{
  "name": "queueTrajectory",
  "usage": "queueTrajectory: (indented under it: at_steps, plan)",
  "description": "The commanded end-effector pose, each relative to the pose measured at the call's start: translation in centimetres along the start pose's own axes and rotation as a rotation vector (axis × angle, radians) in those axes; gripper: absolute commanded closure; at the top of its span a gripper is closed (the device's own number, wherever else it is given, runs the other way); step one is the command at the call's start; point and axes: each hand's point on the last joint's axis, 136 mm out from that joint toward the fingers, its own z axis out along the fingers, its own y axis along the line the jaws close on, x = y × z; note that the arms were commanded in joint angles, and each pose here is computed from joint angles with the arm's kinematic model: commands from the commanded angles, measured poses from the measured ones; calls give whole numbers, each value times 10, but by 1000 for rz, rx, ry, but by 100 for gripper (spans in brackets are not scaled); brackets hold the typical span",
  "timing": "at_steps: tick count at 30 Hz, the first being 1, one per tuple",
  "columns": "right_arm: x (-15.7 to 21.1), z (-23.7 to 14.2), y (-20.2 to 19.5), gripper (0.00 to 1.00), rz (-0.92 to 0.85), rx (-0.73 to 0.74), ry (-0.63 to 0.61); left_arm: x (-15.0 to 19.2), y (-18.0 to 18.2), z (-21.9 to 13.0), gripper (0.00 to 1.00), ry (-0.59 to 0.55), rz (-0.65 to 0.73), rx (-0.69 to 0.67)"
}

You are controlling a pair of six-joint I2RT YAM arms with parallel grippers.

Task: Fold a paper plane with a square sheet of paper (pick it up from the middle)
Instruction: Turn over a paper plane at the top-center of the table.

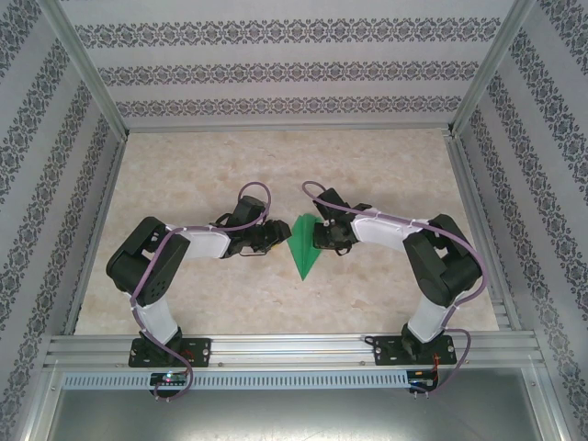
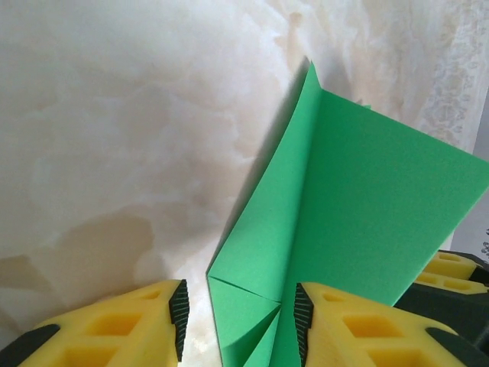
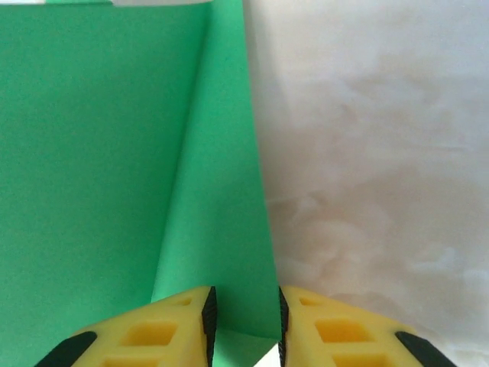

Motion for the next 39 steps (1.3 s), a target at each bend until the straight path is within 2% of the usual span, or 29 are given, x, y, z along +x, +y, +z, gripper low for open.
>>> queueTrajectory:
  at_steps: [1, 9, 15, 22, 29, 33, 39]
  plan:
    - [-8, -13, 6, 70, 24, -55, -42, -6, -17, -8, 58, -42, 68, 11]
    - [-21, -47, 5, 63, 7, -41, -136, -5, -20, -15, 59, -53, 111, -17]
    - [-23, -84, 38, 52, -126, -1, -223, -9, -10, -21, 60, -89, 102, -84]
    - [-17, -63, 71, 50, -229, 101, -188, -20, 27, -55, 62, -219, 29, -261]
    - [-10, -27, 77, 47, -267, 210, -110, -20, 58, -89, 54, -291, -18, -406]
    - [-10, -14, 64, 51, -254, 292, -95, -18, 64, -94, 45, -296, -27, -436]
    - [-10, -11, 47, 74, -205, 320, -89, -18, 67, -98, 29, -304, -31, -459]
